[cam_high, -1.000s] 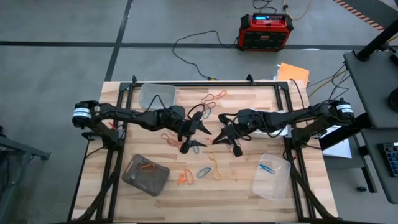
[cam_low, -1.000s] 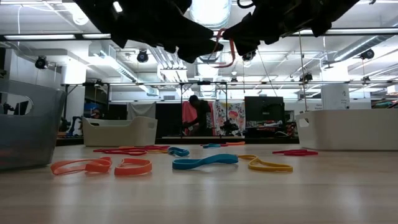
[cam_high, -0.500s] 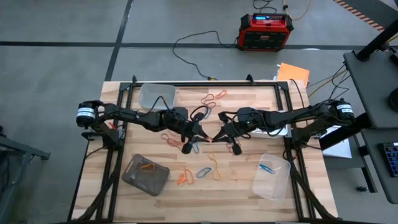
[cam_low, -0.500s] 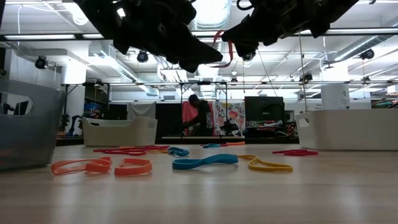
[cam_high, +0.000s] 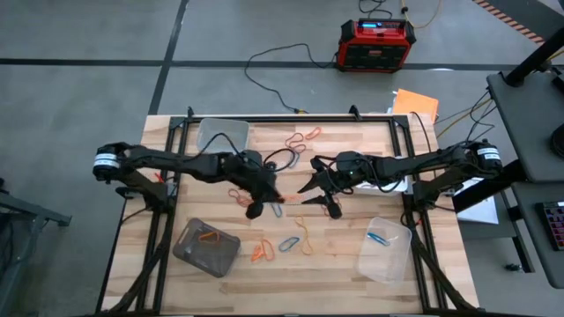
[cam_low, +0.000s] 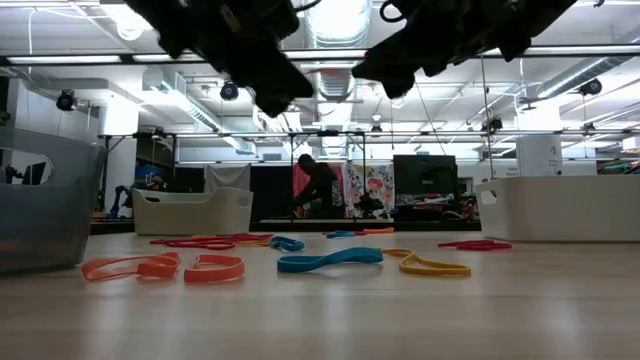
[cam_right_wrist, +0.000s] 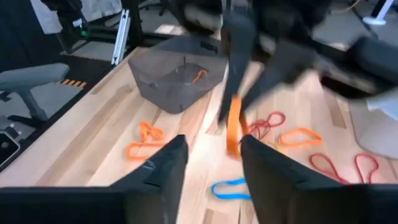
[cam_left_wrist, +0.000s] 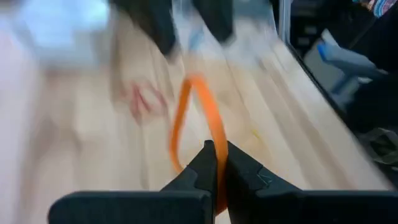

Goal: Sort rubber bands into baskets
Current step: Put the orange rubber band into the black bin

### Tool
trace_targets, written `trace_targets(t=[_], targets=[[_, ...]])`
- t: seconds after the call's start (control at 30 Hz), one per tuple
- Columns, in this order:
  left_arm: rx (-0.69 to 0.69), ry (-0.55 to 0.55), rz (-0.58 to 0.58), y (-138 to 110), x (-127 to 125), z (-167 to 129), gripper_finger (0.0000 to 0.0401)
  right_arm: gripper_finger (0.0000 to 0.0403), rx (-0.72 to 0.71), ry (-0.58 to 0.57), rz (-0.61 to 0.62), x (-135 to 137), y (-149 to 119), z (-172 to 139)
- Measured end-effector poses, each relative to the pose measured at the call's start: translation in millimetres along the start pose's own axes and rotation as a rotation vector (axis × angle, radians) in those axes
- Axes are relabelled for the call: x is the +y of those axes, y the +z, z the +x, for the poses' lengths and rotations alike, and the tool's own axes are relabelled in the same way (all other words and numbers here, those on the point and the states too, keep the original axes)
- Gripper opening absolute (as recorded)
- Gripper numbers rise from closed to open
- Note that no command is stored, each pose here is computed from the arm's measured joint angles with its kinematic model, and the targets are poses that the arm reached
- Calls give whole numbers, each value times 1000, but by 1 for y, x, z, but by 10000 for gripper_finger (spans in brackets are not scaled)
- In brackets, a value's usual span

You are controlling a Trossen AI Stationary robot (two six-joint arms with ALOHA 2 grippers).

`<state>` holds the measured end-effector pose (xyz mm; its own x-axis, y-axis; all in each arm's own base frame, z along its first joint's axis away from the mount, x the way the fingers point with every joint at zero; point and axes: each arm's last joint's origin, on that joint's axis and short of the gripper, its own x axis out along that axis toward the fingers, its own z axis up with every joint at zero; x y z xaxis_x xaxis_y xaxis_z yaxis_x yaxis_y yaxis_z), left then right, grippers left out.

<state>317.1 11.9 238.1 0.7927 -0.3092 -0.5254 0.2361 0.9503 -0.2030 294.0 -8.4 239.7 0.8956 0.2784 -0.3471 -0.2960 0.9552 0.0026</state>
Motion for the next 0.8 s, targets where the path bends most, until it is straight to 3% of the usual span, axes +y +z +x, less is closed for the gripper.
trace_targets(t=[0.23, 0.37, 0.57, 0.7, 0.8], targets=[[507, -38, -315, 5, -60, -44, 0, 199, 51, -32, 30, -10, -6, -4], [759, -7, -380, -1, -90, -63, 0, 206, 54, -50, 38, -15, -7, -6], [875, -92, -496, -23, -115, -55, 0, 206, 54, -57, 49, -17, -8, -7], [948, 111, -572, -48, -112, -52, 0, 206, 54, -58, 76, -17, -8, -7], [1002, 157, -624, -61, -112, -52, 5, 206, 62, -57, 100, -17, -9, -7]])
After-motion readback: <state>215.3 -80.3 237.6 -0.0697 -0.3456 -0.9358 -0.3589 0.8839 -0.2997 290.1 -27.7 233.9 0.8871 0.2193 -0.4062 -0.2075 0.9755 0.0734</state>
